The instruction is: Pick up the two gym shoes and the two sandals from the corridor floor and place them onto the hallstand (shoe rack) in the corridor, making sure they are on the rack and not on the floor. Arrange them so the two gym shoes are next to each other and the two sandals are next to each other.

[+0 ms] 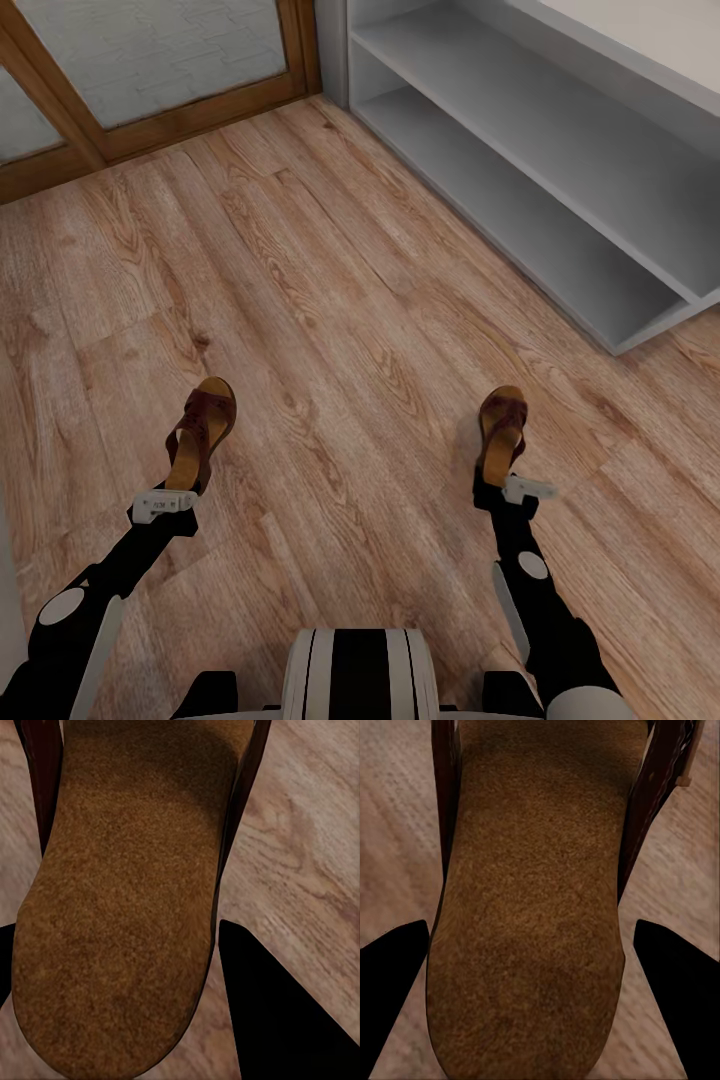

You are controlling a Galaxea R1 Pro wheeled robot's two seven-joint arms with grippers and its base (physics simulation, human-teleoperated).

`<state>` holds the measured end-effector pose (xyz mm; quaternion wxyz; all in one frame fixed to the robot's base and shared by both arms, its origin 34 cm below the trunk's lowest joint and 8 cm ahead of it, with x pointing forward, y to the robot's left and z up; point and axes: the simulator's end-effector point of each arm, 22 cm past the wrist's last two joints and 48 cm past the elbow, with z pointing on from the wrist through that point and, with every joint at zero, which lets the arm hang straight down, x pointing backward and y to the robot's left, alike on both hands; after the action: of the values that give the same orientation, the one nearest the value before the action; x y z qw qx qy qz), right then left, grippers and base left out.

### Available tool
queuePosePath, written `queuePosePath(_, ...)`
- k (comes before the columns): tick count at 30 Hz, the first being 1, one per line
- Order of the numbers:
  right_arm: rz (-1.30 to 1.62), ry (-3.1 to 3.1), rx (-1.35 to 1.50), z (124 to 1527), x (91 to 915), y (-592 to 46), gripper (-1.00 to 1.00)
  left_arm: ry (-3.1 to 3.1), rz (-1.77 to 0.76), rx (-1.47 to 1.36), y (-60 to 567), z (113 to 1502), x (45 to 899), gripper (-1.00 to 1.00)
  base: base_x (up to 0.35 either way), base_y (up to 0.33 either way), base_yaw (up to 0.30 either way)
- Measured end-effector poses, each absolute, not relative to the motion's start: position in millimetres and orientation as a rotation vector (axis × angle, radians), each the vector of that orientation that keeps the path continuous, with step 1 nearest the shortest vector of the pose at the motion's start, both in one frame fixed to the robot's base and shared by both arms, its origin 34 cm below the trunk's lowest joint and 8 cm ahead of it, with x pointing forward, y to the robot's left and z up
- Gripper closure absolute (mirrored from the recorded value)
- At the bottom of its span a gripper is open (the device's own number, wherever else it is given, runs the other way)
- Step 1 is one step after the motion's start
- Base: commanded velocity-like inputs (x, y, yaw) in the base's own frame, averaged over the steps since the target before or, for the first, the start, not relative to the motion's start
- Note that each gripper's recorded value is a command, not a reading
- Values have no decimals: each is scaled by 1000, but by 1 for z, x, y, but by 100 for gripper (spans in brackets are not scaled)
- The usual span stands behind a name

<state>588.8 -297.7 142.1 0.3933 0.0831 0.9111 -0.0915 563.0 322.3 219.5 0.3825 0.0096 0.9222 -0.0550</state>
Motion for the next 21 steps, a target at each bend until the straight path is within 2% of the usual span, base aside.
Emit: queuePosePath(21, -188, 2343, 150, 159, 586, -274, 100, 2362, -142, 20, 322, 218, 562, 100, 0, 0, 0)
